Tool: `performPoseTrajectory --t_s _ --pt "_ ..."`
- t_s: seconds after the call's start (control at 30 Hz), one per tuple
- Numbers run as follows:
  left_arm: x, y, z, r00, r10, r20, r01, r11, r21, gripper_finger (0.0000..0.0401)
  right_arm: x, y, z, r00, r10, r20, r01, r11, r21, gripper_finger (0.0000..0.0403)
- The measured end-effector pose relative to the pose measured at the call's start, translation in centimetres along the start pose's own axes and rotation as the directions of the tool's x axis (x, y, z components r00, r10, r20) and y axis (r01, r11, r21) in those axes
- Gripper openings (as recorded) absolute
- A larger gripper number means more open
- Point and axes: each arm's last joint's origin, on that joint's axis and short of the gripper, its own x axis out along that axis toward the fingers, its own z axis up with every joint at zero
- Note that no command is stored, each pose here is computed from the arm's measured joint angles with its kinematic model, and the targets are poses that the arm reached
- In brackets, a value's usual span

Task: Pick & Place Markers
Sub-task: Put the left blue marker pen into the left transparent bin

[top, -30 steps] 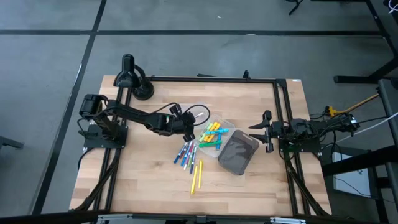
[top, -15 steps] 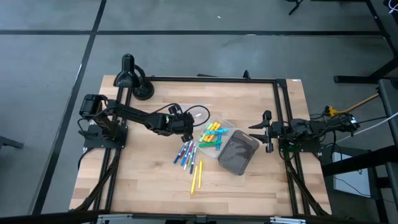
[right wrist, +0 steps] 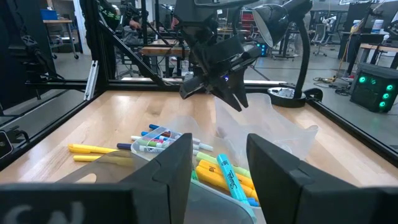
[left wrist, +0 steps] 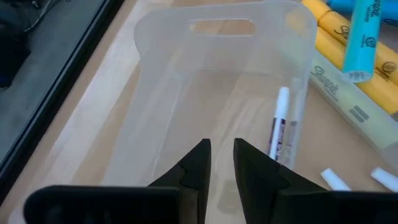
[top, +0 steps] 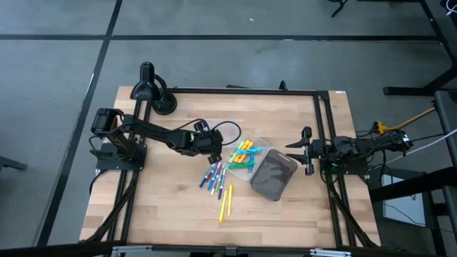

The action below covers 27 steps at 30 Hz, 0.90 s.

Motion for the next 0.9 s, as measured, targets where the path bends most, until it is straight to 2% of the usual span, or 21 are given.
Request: performPoseTrajectory --t_s 0.13,0.3,0.57,0.7,0.9 --pt "-0.3 -0.5 0.0 1.0 -0.019 0.016 0.018 0.999 0.026 0.0063 0.0 0.0 0.0 1.0 0.0 0.0 0.0 1.0 0.0 0.0152" --pt "-1.1 -1.7 0.4 0.994 -0.034 0.101 0.027 0.997 0.067 0.0065 0.0 0.0 0.0 1.0 0.0 0.0 0.0 1.0 0.0 0.0152" --pt "-3.5 -4.5 0.2 0.974 -0.1 0.205 0.08 0.991 0.103 0.0059 0.0 0.0 0.0 1.0 0.0 0.0 0.0 1.0 0.0 0.0152" --pt "-5.0 -6.3 -0.6 0.96 -0.175 0.218 0.144 0.978 0.153 0.0062 0.0 0.0 0.0 1.0 0.0 0.0 0.0 1.0 0.0 0.0152" --pt "-7.3 -8.8 -2.1 0.922 -0.335 0.195 0.305 0.937 0.172 0.0061 0.0 0.0 0.0 1.0 0.0 0.0 0.0 1.0 0.0 0.0152"
